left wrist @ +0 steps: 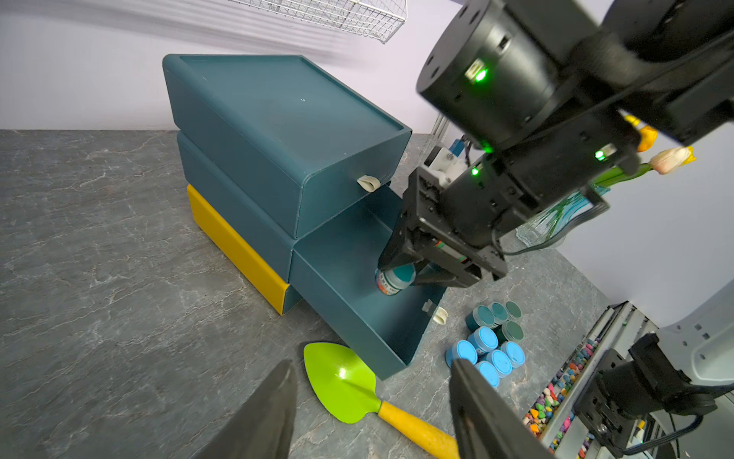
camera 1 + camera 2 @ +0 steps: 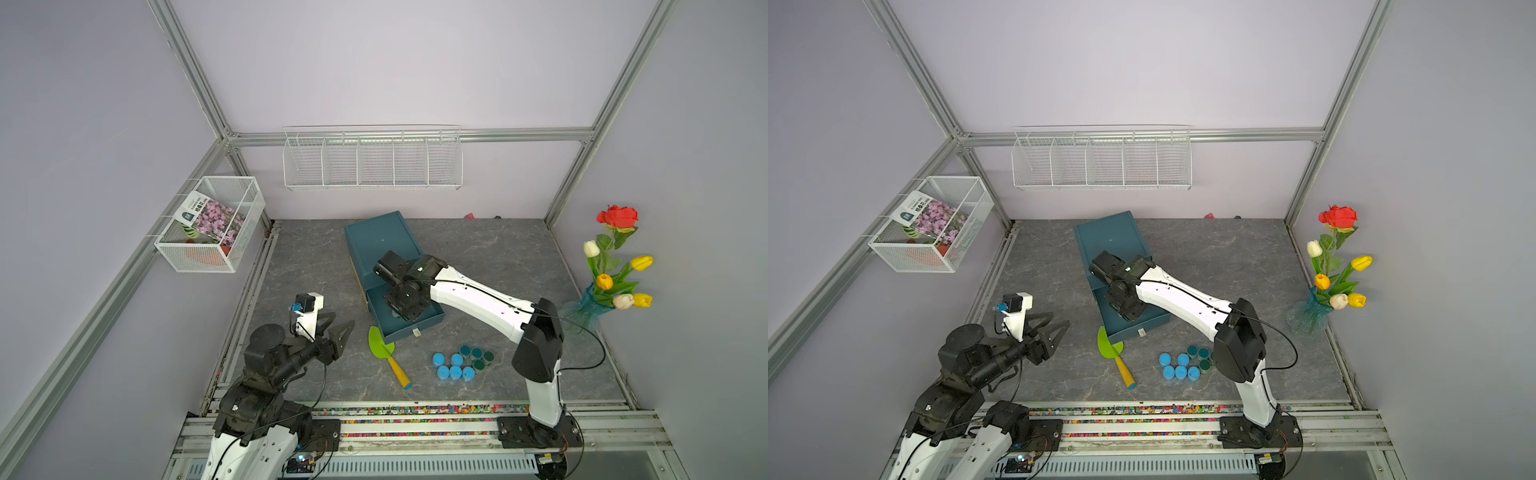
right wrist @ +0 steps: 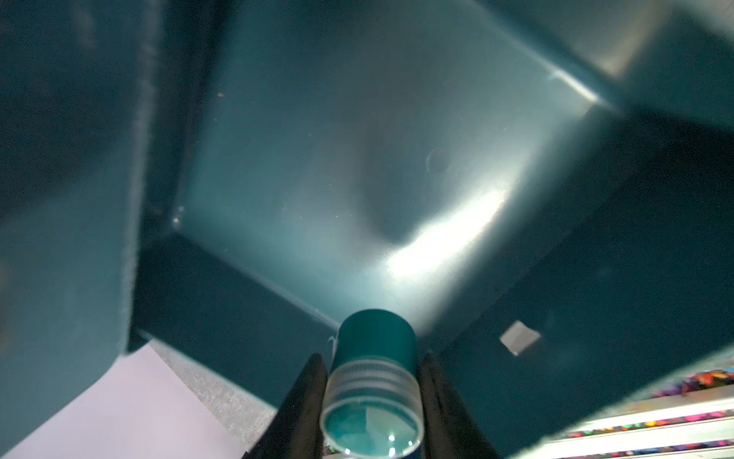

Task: Put the paint cans in the drawer according to color
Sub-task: Place the paint can in the drawer.

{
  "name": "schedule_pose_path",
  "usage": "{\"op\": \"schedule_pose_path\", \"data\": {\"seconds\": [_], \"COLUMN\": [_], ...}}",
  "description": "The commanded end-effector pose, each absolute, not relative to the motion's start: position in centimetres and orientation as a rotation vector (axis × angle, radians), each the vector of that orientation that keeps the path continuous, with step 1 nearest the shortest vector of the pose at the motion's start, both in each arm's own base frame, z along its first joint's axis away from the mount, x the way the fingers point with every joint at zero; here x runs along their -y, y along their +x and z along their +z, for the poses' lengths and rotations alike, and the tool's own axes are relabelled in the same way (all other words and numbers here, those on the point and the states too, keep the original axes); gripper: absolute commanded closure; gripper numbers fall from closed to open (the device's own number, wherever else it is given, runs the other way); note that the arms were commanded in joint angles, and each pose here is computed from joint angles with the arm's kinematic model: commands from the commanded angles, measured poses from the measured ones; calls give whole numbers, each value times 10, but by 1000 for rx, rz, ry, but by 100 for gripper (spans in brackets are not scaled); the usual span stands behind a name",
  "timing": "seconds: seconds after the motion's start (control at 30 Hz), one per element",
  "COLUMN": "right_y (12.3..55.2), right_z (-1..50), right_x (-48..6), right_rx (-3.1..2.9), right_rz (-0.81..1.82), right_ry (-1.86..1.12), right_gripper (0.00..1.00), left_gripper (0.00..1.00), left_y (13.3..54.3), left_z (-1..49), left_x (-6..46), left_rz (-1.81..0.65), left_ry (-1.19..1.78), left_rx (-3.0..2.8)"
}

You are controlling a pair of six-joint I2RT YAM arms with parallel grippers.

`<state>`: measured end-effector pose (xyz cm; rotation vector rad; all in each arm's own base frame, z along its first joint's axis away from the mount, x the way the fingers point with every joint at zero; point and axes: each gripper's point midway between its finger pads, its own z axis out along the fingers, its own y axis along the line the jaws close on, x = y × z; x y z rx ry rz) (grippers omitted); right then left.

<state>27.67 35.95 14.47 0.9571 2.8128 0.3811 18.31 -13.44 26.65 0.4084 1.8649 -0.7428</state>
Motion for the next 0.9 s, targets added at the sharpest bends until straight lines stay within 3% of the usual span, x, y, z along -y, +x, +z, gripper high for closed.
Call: {"op": "schedule_pose_path", "data": {"seconds": [0.0,0.33,0.4,0.6,0.87], "right_y": [270,268,266,271,278], "right_z": [129,116,113,120,155], "right_x": [-370,-376,-378,-379,-365], "right_rx": [-2843,-2866,-2877,-2846,-2759], "right_rz": [374,351,350,384,437], "right_ry": [1016,1027,1038,1040,1040], "right_gripper": [100,95,88,55,42], "left_gripper": [36,36,36,36,36], "left_y": [182,182,183,182,183], "left_z": [269,270,269,269,268], "left_x": [135,134,134,135,135], "left_rz": [-750,-745,-745,-747,-747], "left_ry": [414,406,407,408,408], "left_rx": [-1842,-1839,-1841,-1844,-1847]}}
